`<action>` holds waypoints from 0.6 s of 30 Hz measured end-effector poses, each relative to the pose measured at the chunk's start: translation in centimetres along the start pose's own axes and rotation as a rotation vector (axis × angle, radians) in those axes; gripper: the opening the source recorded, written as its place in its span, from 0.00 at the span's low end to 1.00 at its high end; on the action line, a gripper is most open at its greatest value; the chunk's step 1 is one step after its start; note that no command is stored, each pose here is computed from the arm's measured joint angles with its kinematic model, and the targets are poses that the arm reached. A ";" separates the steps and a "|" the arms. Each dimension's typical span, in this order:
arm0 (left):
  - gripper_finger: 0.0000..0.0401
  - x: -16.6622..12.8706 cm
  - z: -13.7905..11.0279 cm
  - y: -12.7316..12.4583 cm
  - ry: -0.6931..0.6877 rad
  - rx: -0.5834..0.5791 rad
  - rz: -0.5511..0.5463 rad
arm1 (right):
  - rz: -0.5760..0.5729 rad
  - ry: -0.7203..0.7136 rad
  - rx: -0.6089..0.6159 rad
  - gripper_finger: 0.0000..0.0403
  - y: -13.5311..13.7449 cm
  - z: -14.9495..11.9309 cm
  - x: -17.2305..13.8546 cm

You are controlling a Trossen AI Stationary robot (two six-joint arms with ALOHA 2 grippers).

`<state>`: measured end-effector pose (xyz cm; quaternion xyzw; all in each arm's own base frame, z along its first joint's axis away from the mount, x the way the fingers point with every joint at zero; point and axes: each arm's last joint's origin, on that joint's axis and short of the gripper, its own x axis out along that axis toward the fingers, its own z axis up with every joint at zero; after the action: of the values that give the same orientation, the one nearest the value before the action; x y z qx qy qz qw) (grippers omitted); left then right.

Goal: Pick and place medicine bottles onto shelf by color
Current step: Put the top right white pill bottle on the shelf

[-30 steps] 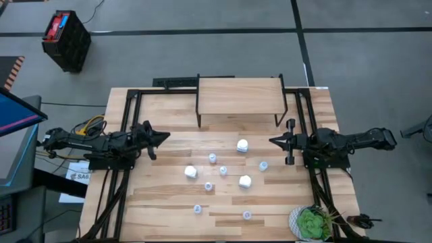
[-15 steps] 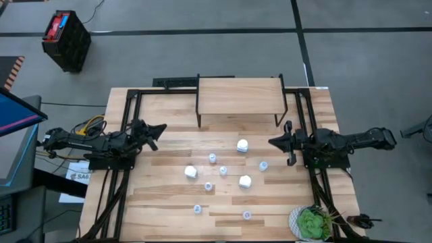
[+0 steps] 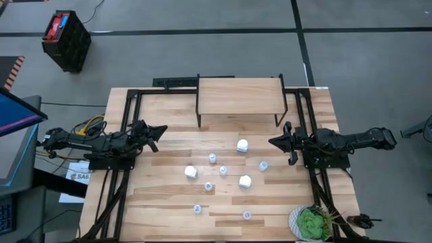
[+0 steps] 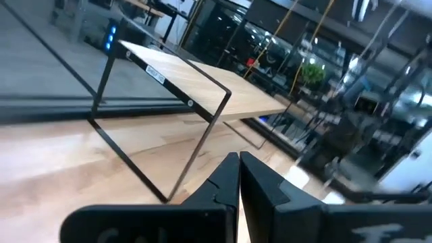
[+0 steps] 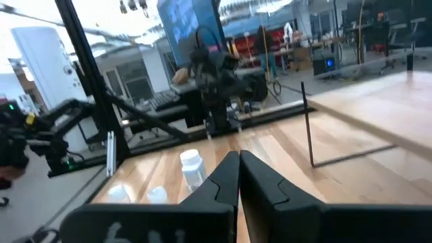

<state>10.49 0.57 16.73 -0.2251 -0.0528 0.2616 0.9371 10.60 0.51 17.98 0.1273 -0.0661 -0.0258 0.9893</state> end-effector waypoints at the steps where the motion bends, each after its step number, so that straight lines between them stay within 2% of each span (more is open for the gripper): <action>1: 0.00 0.0 0.0 0.0 0.003 0.058 -0.002 | 0.004 -0.021 -0.006 0.09 0.0 0.2 0.0; 4: 0.00 0.0 0.0 0.0 0.005 0.195 -0.014 | 0.000 -0.100 -0.046 0.09 0.2 0.9 0.0; 8: 0.00 0.0 0.5 -0.3 -0.038 0.169 -0.044 | 0.007 -0.174 -0.092 0.09 0.3 1.6 -0.1; 11: 0.01 -0.1 0.9 -0.8 -0.055 0.176 -0.136 | 0.059 -0.162 -0.119 0.11 0.6 1.8 -0.1; 14: 0.07 -0.1 1.1 -1.1 -0.064 0.173 -0.221 | 0.111 -0.166 -0.158 0.18 0.9 2.0 -0.2; 18: 0.21 -0.2 1.1 -1.2 -0.055 0.175 -0.254 | 0.120 -0.163 -0.166 0.33 1.0 1.9 -0.2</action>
<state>10.67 0.00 18.28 -0.1266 -0.0834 0.1509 0.9769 10.18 0.98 20.07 0.0384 -0.1512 0.0178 0.9876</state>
